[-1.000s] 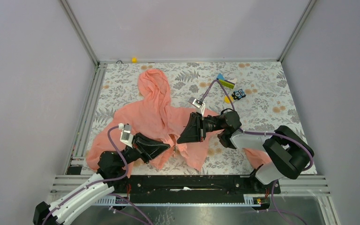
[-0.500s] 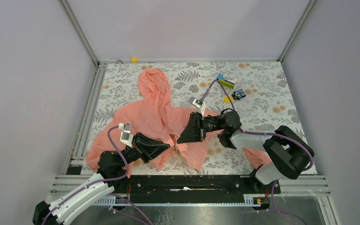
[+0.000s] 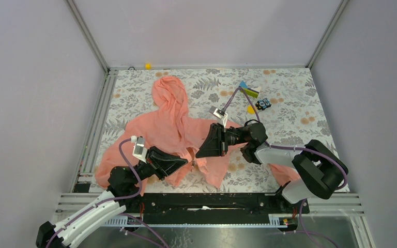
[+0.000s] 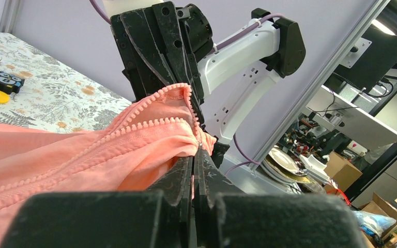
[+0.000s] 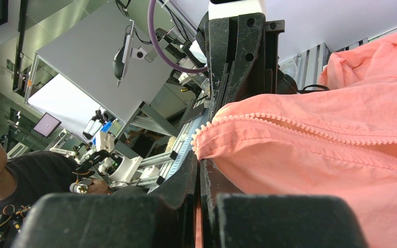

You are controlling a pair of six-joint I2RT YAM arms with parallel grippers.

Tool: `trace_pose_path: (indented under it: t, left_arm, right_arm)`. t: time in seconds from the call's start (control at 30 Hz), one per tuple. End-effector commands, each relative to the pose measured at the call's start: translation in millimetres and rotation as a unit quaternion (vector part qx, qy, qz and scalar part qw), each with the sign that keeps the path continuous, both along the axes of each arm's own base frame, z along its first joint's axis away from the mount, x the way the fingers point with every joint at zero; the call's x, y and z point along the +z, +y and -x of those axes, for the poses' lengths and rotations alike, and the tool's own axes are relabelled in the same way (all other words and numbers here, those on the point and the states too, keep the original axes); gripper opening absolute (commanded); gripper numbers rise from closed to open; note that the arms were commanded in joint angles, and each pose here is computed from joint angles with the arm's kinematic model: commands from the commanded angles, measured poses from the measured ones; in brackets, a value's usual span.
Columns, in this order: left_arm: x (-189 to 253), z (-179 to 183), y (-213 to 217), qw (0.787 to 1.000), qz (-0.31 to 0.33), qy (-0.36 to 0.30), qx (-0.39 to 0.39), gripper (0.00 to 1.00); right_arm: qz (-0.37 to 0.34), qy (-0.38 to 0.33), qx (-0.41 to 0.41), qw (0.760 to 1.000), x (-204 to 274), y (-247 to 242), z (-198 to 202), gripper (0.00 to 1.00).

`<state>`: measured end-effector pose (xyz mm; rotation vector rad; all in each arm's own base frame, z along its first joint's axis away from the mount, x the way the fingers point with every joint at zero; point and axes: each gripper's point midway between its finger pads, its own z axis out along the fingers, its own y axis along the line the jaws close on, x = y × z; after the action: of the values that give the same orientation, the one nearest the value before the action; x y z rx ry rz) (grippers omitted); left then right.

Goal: Zip up the jacket

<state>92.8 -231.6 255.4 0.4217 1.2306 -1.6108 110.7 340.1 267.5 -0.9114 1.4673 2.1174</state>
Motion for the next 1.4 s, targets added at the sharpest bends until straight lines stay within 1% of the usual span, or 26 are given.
trace_pose_path:
  t: [0.0, 0.77, 1.2, 1.37]
  left_arm:
    - [-62, 3, -2, 0.999, -0.037, 0.027, -0.013, 0.0]
    - [-60, 8, -3, 0.999, -0.036, 0.024, -0.025, 0.0]
    - [-61, 7, -3, 0.999, -0.036, 0.027, -0.023, 0.0]
    - [-63, 3, -2, 0.999, -0.036, 0.035, -0.013, 0.0]
  right_arm:
    - [-0.083, -0.085, -0.001, 0.993, 37, -8, 11, 0.0]
    - [-0.089, -0.092, -0.012, 0.992, 35, 1, 3, 0.0]
    - [-0.109, -0.134, -0.039, 0.984, 37, 9, -9, 0.0]
    - [-0.129, -0.165, -0.036, 0.977, 50, 4, 1, 0.0]
